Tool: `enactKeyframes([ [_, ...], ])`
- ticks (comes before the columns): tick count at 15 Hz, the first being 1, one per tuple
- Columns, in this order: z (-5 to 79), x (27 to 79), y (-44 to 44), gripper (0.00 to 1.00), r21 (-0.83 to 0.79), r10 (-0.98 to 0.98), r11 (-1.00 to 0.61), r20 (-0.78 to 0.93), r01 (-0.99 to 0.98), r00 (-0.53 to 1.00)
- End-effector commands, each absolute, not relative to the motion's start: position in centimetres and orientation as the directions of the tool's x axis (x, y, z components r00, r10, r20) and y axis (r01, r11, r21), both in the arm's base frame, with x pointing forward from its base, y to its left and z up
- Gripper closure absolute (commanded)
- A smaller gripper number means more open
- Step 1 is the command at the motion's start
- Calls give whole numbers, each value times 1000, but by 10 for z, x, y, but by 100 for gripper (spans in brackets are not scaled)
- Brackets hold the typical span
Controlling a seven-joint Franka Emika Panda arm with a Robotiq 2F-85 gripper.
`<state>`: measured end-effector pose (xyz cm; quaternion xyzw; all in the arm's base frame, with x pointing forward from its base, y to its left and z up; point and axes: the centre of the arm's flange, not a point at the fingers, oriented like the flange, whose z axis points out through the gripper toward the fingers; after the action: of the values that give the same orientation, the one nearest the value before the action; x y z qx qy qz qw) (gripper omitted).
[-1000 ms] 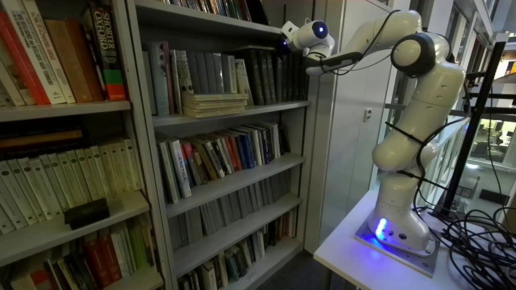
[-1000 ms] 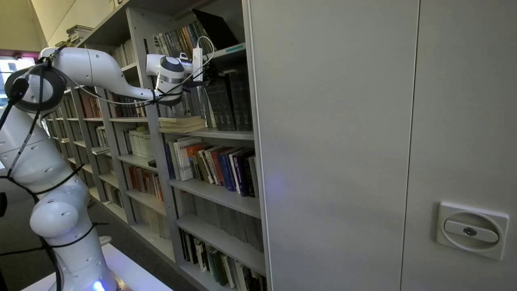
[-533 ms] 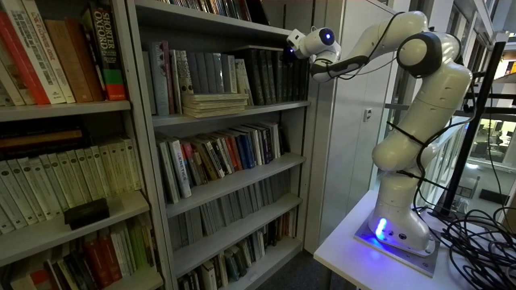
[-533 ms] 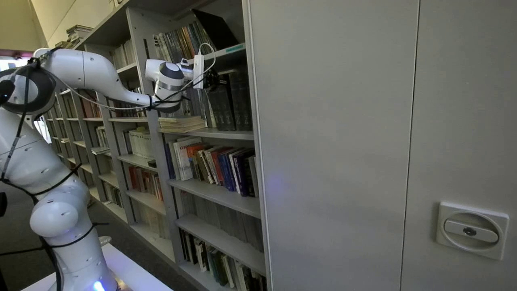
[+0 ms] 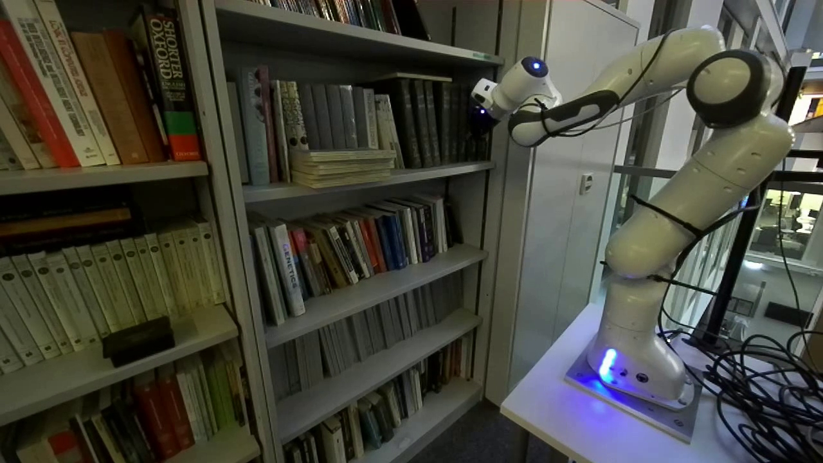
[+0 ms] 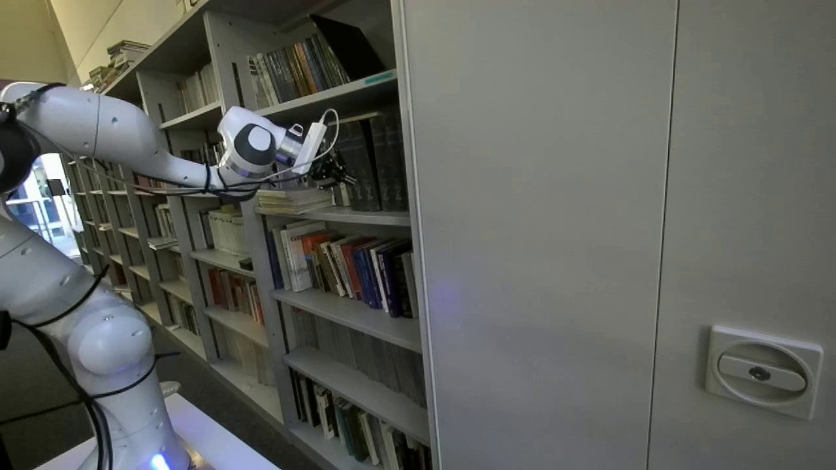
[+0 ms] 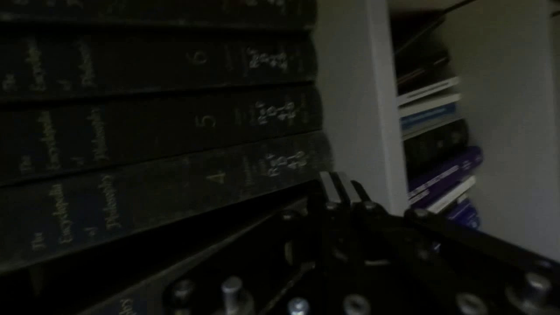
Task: Pick up the book on top of the pile of books on the bookshelf and then put it on top of the books that are arranged on the shelf
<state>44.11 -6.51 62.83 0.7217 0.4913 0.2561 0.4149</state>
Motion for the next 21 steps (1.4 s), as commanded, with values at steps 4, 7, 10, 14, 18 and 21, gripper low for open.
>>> enactKeyframes([
  [4, 686, 402, -72, 100, 724, 787, -203, -280, 659, 550],
  [7, 695, 422, -79, 100, 593, 779, -244, -352, 768, 519],
  [10, 679, 453, -89, 100, 449, 805, -284, -368, 847, 464],
  [14, 658, 480, -99, 100, 314, 886, -326, -227, 892, 404],
  [18, 661, 483, -105, 100, 201, 930, -356, -20, 913, 367],
  [21, 663, 474, -102, 100, 108, 934, -357, 29, 928, 356],
])
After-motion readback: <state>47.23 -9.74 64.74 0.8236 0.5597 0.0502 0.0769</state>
